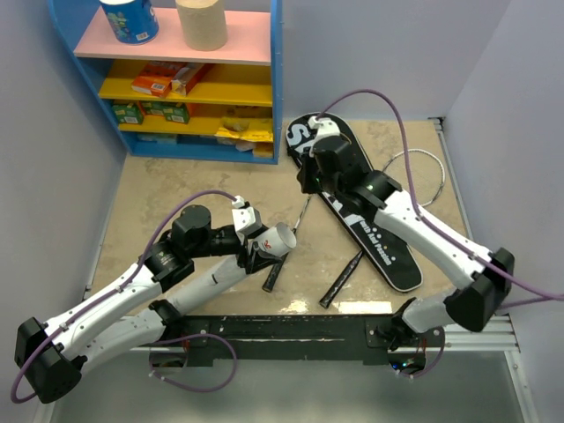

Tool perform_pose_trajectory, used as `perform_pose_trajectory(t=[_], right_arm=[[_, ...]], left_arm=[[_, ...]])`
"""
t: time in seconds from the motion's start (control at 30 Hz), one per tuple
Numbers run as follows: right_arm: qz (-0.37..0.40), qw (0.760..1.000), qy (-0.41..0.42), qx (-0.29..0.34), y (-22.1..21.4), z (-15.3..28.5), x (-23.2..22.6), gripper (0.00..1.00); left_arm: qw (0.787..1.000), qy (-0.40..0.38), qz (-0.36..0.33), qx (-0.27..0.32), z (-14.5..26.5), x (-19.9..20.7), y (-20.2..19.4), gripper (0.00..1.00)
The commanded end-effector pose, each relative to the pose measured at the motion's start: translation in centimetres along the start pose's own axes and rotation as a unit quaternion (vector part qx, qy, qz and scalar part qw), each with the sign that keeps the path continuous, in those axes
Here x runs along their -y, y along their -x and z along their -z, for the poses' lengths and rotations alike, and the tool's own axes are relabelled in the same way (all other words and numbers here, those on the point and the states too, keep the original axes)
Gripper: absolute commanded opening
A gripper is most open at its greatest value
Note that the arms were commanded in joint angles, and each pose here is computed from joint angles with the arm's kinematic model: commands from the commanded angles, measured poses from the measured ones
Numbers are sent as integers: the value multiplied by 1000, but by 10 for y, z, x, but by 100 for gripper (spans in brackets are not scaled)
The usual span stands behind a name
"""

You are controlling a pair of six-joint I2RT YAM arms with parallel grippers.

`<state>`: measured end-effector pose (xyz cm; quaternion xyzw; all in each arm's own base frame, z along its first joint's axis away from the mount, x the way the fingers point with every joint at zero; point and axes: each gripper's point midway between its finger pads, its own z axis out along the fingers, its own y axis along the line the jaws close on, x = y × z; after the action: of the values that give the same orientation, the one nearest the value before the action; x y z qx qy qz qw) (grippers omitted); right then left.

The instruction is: Pack up the badminton gear

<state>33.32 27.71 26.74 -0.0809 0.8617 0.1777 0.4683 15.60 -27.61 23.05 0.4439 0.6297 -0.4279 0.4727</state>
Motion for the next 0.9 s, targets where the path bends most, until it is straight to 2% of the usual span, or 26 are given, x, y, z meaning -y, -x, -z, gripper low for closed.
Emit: perform_pose_trajectory(t=[0.0, 0.23, 0.43, 0.73, 0.87], right_arm=[[28, 999, 16, -28, -20, 38, 12, 0], [46, 990, 129, -28, -31, 101, -4, 0], [49, 958, 277, -49, -46, 150, -41, 0], [32, 918, 388, -78, -63, 176, -71, 0], [26, 914, 398, -78, -65, 177, -74, 0]], left_arm=[[999, 2, -23, 34, 2, 1, 27, 8], [999, -1, -19, 30, -1, 0, 25, 9], [999, -1, -21, 32, 0, 1, 26, 9], [999, -11, -25, 39, 2, 6, 30, 9], [998, -16, -28, 45, 3, 9, 32, 8]])
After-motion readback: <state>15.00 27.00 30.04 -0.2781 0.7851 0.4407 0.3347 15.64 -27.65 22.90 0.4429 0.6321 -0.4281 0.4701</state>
